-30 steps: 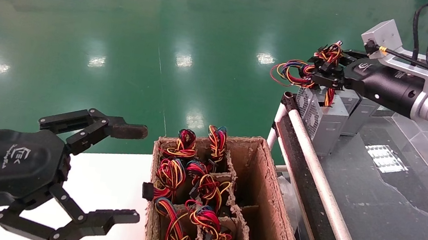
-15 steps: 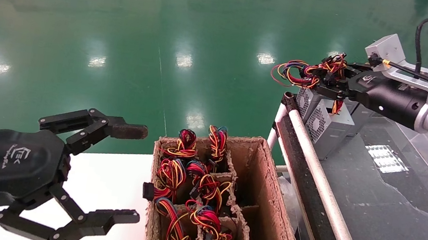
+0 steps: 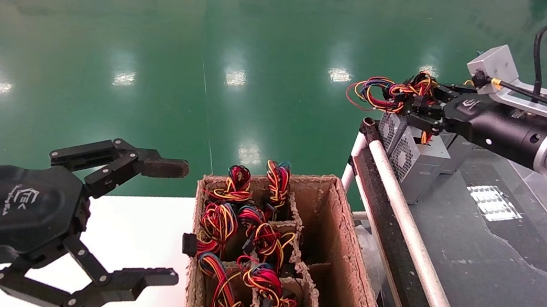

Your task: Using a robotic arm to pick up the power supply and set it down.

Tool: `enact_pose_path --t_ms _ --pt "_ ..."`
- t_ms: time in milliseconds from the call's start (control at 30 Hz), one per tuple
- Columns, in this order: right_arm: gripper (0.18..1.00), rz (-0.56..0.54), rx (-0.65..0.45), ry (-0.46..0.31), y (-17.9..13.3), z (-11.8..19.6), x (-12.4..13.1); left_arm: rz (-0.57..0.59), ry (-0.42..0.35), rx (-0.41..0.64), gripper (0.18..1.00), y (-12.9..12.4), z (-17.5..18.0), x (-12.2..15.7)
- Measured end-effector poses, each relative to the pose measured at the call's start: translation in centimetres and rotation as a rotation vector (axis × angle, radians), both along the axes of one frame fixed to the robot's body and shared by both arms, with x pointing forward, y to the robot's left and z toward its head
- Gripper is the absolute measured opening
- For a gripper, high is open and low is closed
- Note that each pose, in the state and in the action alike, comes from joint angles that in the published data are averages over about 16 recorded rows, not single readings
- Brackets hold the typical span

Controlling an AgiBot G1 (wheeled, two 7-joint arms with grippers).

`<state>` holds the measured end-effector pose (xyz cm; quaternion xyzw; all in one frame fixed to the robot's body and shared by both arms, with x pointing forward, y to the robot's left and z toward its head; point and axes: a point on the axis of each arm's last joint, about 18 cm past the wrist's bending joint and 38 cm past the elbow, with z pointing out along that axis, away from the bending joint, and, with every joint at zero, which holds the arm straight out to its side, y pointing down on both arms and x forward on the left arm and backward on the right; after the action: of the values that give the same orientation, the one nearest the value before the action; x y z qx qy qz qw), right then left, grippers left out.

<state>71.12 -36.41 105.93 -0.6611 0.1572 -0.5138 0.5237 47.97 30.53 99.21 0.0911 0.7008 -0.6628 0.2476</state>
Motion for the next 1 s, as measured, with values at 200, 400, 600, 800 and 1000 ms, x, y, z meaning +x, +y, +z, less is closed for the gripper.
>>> enact_pose_path --t_ms 200,400,600,800,1000 --pt "0.425 0.003 -0.019 0.013 -0.2 -0.1 -0.3 0.000 0.000 0.000 1.001 0.0 0.0 0.0" --pt "0.564 0.007 -0.039 0.028 -0.6 0.0 -0.6 0.000 0.000 0.000 1.001 0.0 0.0 0.0" --pt "0.705 0.015 -0.065 0.048 -0.9 -0.2 -1.1 0.000 0.000 0.000 1.001 0.0 0.0 0.0" --pt "0.831 0.031 -0.081 0.061 -1.2 -0.1 -1.7 0.000 0.000 0.000 1.001 0.0 0.0 0.0" --pt "0.918 0.077 -0.046 0.051 -1.8 0.7 -3.1 0.000 0.000 0.000 1.001 0.0 0.0 0.0"
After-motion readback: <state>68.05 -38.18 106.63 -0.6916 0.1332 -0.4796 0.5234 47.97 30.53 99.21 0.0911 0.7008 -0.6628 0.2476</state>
